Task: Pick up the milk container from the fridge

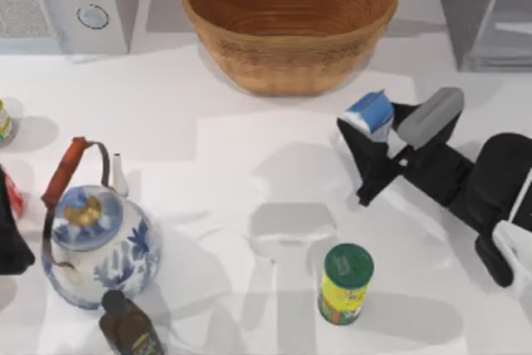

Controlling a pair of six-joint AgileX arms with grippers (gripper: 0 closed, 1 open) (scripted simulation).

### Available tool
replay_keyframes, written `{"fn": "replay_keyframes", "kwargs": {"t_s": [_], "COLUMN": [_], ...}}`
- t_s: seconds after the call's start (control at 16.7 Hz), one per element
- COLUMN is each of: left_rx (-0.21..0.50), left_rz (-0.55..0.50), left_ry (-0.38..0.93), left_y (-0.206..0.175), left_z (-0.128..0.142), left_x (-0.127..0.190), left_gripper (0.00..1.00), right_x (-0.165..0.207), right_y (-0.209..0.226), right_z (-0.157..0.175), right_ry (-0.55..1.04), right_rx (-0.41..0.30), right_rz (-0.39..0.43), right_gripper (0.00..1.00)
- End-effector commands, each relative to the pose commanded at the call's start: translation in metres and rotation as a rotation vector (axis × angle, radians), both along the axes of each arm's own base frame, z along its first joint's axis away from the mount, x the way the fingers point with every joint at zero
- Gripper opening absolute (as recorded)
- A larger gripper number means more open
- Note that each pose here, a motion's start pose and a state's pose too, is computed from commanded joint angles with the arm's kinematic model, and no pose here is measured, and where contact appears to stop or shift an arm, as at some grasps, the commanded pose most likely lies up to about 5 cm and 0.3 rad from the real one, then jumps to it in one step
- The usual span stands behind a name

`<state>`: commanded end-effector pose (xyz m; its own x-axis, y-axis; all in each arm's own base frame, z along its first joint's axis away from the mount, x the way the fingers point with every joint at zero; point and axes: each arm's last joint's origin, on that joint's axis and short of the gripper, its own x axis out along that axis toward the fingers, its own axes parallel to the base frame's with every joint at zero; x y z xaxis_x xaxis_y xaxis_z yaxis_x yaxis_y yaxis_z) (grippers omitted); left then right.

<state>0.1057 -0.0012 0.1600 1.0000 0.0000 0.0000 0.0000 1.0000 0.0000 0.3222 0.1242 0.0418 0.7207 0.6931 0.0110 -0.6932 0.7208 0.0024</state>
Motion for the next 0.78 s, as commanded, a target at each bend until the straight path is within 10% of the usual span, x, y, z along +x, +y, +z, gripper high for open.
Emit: {"fn": "replay_keyframes", "kwargs": {"t_s": [0.78], "left_rx": [0.0], "left_rz": [0.0], "left_ry": [0.0], "left_y": [0.0], "left_z": [0.0], "left_x": [0.0], "left_gripper": [1.0], "right_x": [0.0], "right_y": [0.0], "right_z": [0.0], "right_ry": [0.0], "right_rx": [0.0], "right_rz": [0.0], "right_gripper": [1.0]}}
